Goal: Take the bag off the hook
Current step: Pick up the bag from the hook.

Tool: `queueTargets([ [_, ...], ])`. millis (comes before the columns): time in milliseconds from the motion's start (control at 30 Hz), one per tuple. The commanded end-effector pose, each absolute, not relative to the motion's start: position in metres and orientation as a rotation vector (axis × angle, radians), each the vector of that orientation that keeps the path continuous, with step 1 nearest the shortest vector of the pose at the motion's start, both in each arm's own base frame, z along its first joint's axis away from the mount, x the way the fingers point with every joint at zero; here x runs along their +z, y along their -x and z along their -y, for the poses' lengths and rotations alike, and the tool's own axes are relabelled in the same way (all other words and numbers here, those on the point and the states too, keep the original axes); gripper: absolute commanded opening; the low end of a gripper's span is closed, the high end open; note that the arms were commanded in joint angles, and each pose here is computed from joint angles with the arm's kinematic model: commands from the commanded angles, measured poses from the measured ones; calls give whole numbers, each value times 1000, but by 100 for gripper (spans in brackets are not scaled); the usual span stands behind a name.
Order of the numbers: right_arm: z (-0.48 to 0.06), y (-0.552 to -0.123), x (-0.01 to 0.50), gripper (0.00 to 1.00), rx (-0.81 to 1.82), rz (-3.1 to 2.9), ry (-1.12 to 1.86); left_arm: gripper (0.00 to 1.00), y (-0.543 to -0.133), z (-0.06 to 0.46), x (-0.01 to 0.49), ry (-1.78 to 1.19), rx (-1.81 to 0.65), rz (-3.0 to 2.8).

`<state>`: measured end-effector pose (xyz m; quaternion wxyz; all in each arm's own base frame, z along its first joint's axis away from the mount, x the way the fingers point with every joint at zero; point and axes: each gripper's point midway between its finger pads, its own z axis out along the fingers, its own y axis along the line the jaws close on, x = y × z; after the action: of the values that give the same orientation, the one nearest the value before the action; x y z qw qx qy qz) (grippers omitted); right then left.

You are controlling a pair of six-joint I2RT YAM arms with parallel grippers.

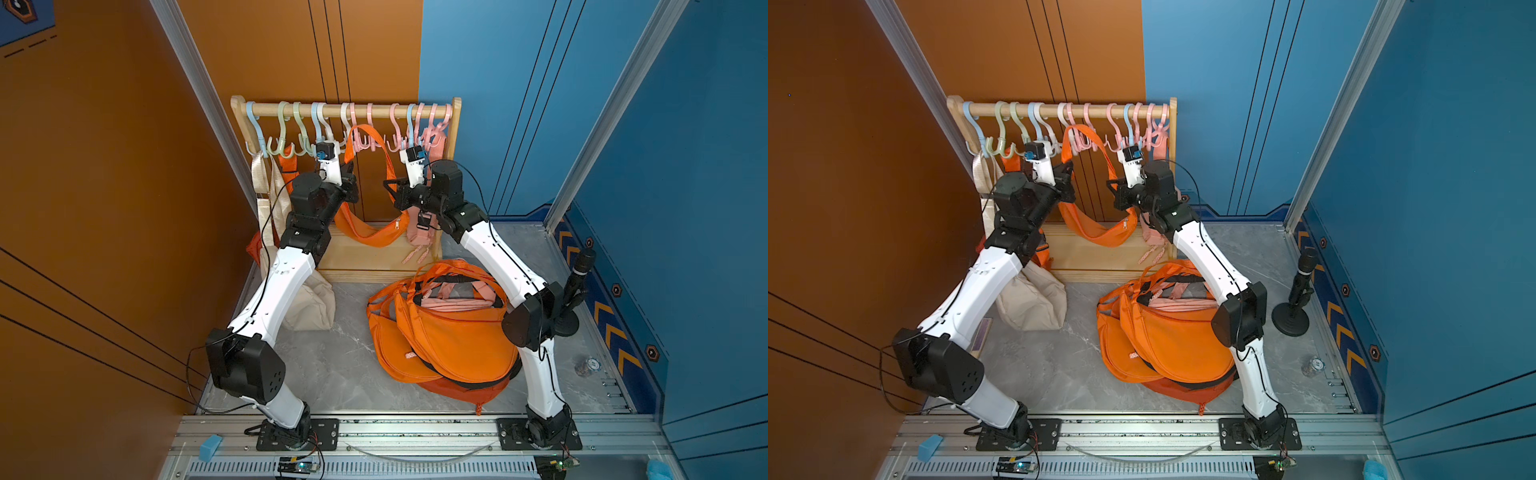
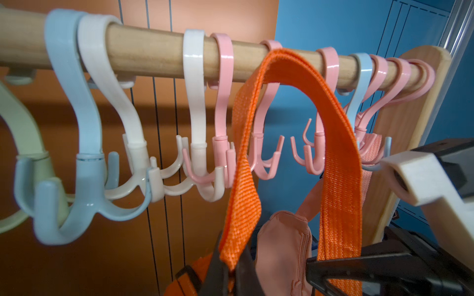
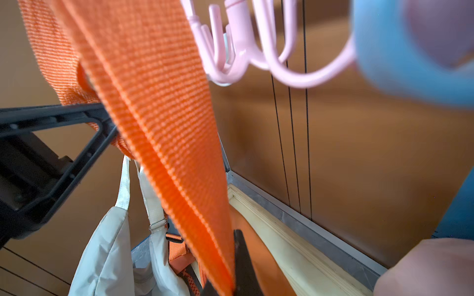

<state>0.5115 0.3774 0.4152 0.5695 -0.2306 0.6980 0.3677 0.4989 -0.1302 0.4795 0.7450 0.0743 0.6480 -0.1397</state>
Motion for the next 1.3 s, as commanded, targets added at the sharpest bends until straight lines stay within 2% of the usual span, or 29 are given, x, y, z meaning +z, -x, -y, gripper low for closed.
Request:
queueTargets([
  [0, -361, -487, 472, 0, 851, -1546, 523, 0, -481, 127, 512, -160, -332, -1352],
  [300, -346, -446, 513, 0, 827, -1479, 537, 0, -441, 130, 534, -185, -327, -1298],
  [600, -327, -396, 532, 0, 761, -1458, 563, 0, -407, 141, 532, -210, -347, -1292],
  [1033, -262, -307, 556, 0, 630, -1403, 542, 0, -333, 187, 529, -348, -344, -1249],
  [1267, -222, -266, 550, 0, 565, -1404, 517, 0, -289, 210, 535, -435, -340, -1209],
])
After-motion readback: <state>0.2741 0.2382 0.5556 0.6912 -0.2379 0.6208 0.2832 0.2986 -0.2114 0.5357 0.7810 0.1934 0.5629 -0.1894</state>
